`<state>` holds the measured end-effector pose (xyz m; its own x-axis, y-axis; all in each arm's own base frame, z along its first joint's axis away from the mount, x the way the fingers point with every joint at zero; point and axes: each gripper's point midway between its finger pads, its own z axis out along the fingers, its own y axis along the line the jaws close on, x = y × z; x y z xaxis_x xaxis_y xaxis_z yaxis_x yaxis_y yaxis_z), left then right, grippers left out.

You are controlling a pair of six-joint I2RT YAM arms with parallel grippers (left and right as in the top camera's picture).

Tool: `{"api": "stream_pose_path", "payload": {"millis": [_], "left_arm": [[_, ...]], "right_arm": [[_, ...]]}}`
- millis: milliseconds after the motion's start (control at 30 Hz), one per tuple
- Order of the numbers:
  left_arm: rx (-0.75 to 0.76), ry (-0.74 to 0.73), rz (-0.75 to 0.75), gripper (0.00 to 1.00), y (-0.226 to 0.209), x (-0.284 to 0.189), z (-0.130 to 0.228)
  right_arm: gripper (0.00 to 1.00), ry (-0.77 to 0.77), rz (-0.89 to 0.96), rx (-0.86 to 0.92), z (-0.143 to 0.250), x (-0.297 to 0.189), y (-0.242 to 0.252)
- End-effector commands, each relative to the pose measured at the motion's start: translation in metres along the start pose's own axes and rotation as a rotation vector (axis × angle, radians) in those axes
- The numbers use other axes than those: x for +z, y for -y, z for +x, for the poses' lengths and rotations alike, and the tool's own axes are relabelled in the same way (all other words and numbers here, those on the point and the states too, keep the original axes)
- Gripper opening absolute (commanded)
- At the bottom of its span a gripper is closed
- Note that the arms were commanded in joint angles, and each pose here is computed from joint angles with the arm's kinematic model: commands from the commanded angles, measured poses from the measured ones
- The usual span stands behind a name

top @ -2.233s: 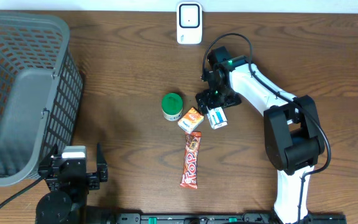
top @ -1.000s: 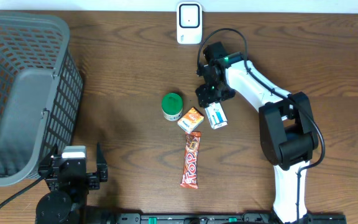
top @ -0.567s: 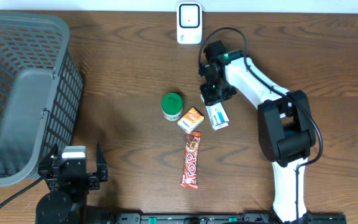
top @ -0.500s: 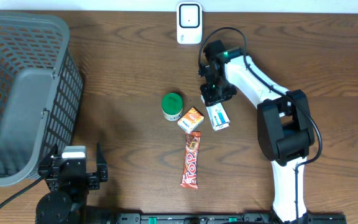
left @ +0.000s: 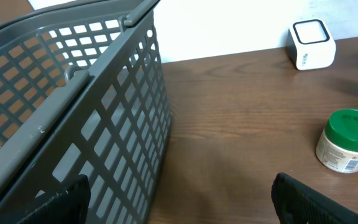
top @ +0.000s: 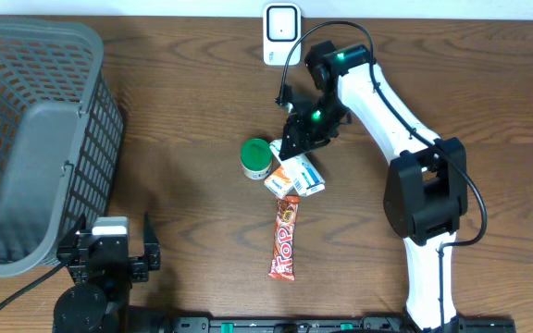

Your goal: Scan the item barcode

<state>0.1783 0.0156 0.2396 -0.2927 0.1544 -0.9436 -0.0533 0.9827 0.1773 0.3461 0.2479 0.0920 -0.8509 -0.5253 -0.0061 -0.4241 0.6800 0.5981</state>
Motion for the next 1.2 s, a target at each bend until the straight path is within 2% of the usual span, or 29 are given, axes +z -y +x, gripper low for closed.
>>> {"api": "stream_pose_path", "payload": {"millis": [0, 133, 267, 700, 967, 1100, 1167], "left_arm": [[-0.011, 0.006, 0.002, 0.92, 0.0, 0.0, 0.0], [-0.011, 0.006, 0.002, 0.92, 0.0, 0.0, 0.0], [-0.011, 0.006, 0.002, 0.92, 0.0, 0.0, 0.0], [-0.011, 0.006, 0.002, 0.92, 0.0, 0.0, 0.0], [-0.011, 0.006, 0.002, 0.92, 0.0, 0.0, 0.0], [-0.011, 0.006, 0.002, 0.92, 0.0, 0.0, 0.0], [-0.011, 0.006, 0.002, 0.92, 0.0, 0.0, 0.0]], "right_arm": [[0.2, 0.041, -0.104, -0.097, -0.007, -0.006, -0.017], [0.2, 0.089, 0.027, -0.148, -0.024, -0.008, 0.004], [0.18, 0.188, 0.284, -0.102, -0.054, -0.024, 0.044], [0.16, 0.558, 0.726, -0.251, -0.148, -0.107, 0.081], [0.17, 0.819, 0.94, -0.353, -0.202, -0.163, 0.083], [0.17, 0.905, 0.972, -0.401, -0.224, -0.167, 0.085], [0.13, 0.934, 0.996, -0.423, -0.234, -0.164, 0.09]]}}
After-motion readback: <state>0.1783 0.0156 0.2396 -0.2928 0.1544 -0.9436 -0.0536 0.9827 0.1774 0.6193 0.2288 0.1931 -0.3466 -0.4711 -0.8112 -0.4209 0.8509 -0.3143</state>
